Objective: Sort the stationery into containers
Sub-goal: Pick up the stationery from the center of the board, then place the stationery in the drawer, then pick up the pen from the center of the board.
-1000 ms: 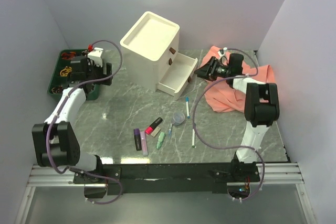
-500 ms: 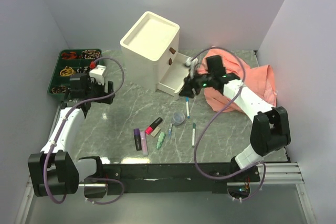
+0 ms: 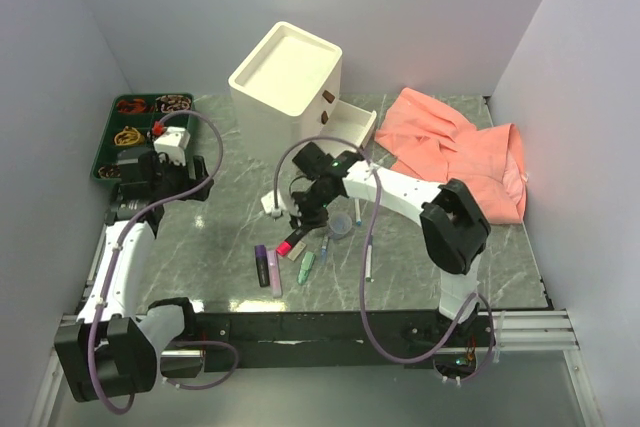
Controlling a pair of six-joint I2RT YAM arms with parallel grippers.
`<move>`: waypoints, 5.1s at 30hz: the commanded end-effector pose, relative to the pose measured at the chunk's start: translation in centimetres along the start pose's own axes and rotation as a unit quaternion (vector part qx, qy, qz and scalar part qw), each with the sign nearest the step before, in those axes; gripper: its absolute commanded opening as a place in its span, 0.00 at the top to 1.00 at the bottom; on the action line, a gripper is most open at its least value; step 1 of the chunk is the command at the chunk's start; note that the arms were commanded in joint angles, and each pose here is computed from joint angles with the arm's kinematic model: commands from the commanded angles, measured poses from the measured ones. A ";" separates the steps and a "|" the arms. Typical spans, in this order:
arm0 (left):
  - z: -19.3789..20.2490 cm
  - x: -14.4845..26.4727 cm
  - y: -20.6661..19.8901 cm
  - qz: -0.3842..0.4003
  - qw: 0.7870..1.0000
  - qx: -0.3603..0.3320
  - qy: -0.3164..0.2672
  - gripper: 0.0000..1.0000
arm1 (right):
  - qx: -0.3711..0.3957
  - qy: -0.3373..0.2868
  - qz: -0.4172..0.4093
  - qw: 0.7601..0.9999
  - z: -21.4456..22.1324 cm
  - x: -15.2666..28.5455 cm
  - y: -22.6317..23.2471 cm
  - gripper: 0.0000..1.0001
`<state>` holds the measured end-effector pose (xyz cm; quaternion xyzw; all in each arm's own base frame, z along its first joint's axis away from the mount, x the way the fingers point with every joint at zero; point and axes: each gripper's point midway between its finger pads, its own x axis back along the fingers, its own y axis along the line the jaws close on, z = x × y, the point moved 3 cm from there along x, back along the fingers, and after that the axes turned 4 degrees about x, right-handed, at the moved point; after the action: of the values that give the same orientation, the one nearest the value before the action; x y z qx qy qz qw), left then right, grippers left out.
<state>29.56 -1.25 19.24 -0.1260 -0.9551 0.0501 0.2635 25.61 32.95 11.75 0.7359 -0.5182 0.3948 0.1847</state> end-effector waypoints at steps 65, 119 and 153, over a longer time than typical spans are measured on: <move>-5.8 -0.7 4.0 -0.031 0.995 0.029 -0.094 0.16 | -0.037 0.107 0.236 0.965 7.4 10.7 -14.1 0.81; -3.4 2.9 1.7 -0.037 0.993 0.063 -0.098 0.14 | 0.200 0.097 -0.147 0.964 -1.5 -4.8 8.3 0.46; -4.0 2.2 2.1 -0.033 0.994 0.057 -0.086 0.15 | 0.162 0.091 -0.075 0.980 -3.9 -3.1 5.6 0.93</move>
<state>29.49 1.16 20.97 -0.0680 -0.9654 0.1243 0.2187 16.57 33.21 5.73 0.7670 -0.3047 0.5383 0.1706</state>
